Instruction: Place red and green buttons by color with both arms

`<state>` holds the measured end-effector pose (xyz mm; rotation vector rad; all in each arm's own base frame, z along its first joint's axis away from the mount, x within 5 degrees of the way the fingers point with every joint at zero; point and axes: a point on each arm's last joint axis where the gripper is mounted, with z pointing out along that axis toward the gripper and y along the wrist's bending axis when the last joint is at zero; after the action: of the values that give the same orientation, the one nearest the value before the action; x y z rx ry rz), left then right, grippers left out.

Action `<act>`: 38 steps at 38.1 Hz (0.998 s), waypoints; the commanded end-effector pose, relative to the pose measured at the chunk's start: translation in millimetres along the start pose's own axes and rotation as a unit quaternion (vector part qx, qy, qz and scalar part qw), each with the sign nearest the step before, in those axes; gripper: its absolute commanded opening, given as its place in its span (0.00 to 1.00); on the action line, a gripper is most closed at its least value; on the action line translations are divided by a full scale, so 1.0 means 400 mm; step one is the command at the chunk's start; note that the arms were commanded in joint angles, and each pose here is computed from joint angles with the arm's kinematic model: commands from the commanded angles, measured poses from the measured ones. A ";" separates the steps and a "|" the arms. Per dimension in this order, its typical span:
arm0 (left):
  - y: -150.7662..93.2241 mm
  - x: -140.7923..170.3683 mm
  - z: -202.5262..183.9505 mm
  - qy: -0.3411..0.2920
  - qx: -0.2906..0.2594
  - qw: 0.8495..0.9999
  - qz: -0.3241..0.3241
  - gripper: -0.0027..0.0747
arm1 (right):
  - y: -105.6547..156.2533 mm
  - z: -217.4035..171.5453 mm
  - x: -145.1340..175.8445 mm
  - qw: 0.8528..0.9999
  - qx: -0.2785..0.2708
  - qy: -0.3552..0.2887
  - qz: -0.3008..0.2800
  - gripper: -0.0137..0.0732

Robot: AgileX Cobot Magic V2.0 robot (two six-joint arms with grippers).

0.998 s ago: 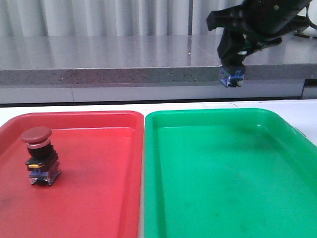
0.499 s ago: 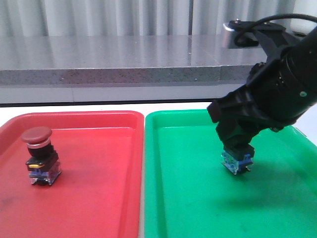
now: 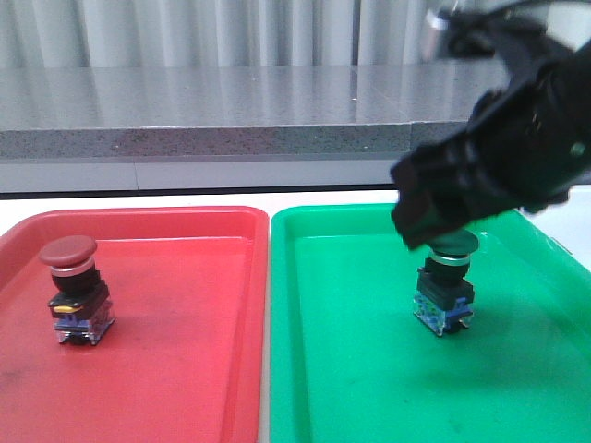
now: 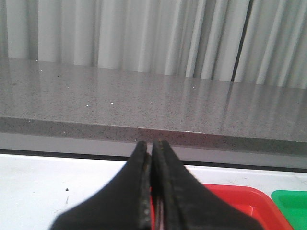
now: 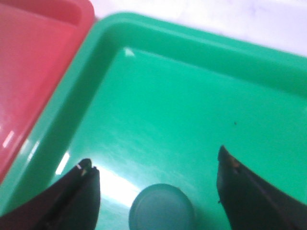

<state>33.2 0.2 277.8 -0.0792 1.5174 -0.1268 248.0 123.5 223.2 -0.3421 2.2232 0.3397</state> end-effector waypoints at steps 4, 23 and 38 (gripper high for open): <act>-0.007 -0.040 -0.014 -0.059 0.015 0.998 -0.006 0.01 | -0.009 -0.123 -0.128 0.992 -0.003 -0.127 0.028 0.79; -0.007 -0.040 -0.014 -0.059 0.015 0.998 -0.006 0.01 | -0.114 -0.326 -0.139 0.979 0.090 -0.180 0.034 0.08; -0.007 -0.040 -0.014 -0.059 0.015 0.998 -0.006 0.01 | -0.084 -0.459 0.133 0.951 0.087 -0.296 0.008 0.08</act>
<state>33.2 0.2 277.8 -0.0792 1.5174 -0.1268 111.3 23.5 281.3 -0.0978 1.7984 0.2215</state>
